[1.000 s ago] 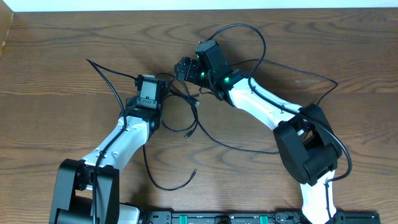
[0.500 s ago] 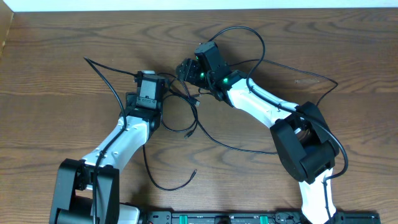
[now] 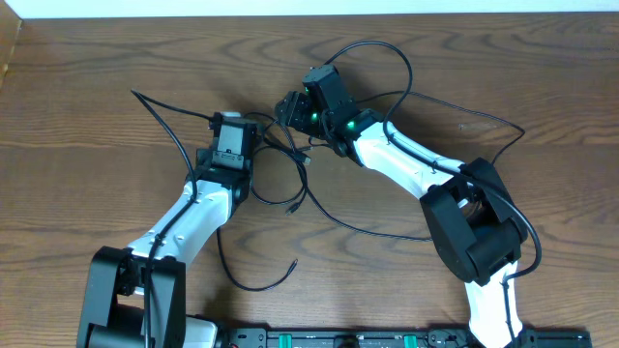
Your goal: Untangle cables
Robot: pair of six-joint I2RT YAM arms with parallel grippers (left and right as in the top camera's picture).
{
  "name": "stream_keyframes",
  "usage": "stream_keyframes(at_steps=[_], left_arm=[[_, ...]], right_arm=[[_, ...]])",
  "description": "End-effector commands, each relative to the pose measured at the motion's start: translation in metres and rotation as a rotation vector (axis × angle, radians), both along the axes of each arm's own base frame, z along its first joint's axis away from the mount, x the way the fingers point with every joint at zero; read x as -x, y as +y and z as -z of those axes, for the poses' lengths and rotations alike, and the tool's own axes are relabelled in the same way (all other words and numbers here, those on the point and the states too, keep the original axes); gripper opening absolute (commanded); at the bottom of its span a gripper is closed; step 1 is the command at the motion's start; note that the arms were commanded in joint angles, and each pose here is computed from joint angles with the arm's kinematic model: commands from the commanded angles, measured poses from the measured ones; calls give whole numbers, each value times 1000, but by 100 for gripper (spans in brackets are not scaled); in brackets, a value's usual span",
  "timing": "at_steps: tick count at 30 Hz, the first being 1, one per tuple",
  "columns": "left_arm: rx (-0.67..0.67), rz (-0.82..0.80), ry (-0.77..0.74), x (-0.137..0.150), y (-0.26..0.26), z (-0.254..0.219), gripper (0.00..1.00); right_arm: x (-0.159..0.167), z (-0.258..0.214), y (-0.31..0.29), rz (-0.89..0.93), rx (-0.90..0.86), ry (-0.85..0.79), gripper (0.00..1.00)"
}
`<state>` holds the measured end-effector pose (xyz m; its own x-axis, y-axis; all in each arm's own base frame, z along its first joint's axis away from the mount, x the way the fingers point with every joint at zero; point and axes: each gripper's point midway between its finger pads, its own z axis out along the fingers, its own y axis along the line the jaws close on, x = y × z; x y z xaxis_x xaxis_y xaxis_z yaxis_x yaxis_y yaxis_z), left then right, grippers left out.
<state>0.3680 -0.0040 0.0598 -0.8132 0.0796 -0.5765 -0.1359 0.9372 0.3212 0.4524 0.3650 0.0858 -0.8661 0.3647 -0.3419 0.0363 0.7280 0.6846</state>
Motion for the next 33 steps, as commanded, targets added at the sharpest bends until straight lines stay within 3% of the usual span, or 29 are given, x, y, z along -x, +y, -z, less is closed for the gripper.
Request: stream_keyframes(at_steps=[1, 2, 5, 7, 15, 22, 24, 28, 33], left_arm=[[-25, -14, 23, 5, 5, 4, 7], [-32, -19, 25, 6, 6, 3, 7], [-60, -58, 8, 9, 14, -6, 8], [-82, -109, -28, 12, 23, -17, 8], [-69, -221, -199, 17, 36, -69, 7], [99, -110, -149, 11, 5, -53, 8], [120, -96, -141, 11, 1, -51, 29], [143, -92, -139, 11, -3, -50, 62], [297, -58, -122, 10, -27, -44, 72]], right_arm=[[5, 1, 6, -11, 7, -1, 60], [5, 1, 6, -11, 7, -1, 56], [5, 0, 6, -14, 1, 0, 14], [4, -3, 9, -27, -20, -3, 1], [-2, -17, 9, -85, -137, 17, 1], [-3, -27, 4, -147, -215, 42, 1], [-2, -30, 3, -172, -240, 56, 1], [2, -36, -2, -233, -301, 91, 1], [6, -60, -4, -349, -414, 74, 1]])
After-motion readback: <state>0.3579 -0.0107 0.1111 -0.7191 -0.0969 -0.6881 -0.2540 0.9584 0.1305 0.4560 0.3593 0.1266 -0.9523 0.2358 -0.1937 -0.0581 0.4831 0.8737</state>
